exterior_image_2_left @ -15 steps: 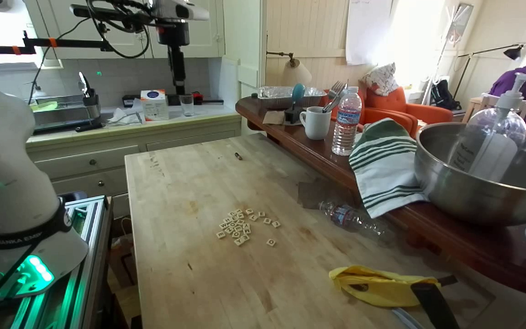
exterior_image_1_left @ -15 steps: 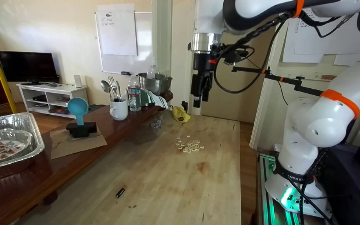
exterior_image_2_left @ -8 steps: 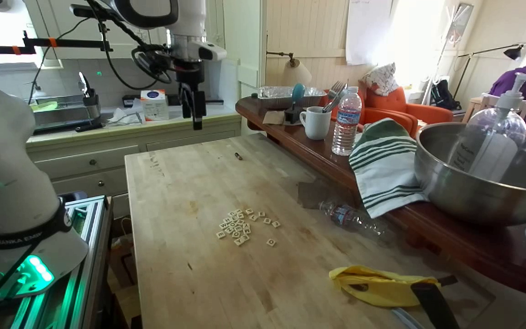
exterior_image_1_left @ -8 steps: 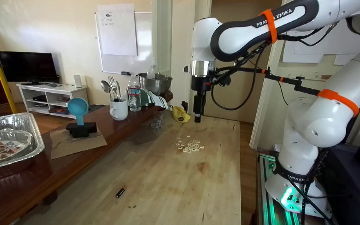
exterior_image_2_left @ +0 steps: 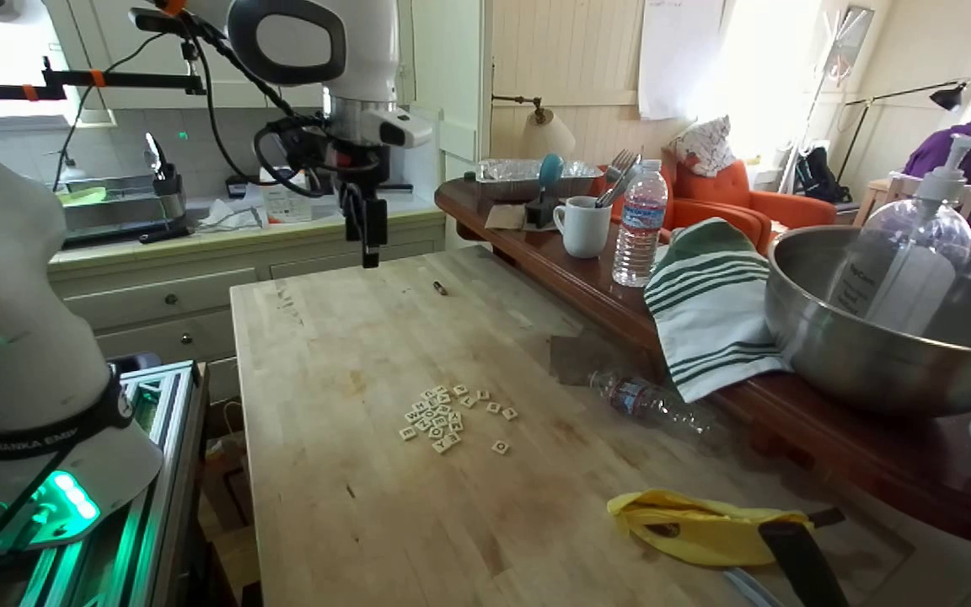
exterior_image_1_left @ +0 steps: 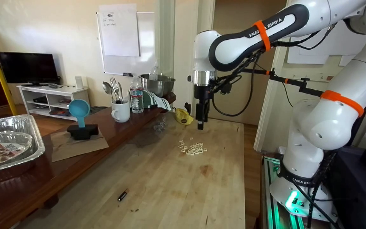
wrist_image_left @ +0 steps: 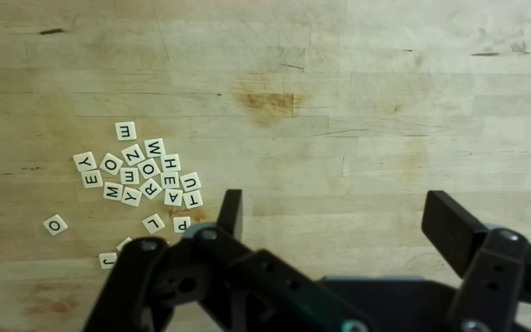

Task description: Create the word 'Part'.

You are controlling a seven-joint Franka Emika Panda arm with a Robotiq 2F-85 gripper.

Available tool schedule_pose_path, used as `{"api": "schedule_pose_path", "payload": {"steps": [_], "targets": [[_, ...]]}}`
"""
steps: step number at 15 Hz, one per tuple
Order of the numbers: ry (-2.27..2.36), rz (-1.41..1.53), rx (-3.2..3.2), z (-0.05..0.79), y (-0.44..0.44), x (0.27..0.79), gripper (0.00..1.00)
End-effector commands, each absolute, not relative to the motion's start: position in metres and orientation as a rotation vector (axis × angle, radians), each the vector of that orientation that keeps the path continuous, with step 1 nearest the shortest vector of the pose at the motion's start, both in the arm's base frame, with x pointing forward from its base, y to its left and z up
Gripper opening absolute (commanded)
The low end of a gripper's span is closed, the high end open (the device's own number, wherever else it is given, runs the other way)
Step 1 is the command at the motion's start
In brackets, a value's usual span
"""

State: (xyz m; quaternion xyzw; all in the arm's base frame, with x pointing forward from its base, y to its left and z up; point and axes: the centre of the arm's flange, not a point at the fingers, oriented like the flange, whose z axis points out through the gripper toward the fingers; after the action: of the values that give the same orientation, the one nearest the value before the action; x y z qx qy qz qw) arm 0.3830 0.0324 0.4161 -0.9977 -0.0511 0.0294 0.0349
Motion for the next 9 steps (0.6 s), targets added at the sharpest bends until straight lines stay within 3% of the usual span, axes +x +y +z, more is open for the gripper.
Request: {"api": "schedule_pose_path", "payload": {"steps": [1, 3, 4, 5, 7, 9], "targets": [[-0.180, 0.148, -3.156, 0.399, 0.030, 0.389, 1.00], [-0.210, 0.183, -3.219, 0.378, 0.021, 0.402, 1.00], [-0.231, 0.192, -3.241, 0.368, 0.017, 0.408, 0.94], [-0.223, 0.153, -3.267, 0.357, 0.012, 0.414, 0.73], [-0.227, 0.134, -3.252, 0.337, 0.004, 0.426, 0.69], [-0.210, 0.114, -3.238, 0.315, -0.003, 0.438, 0.54]]}}
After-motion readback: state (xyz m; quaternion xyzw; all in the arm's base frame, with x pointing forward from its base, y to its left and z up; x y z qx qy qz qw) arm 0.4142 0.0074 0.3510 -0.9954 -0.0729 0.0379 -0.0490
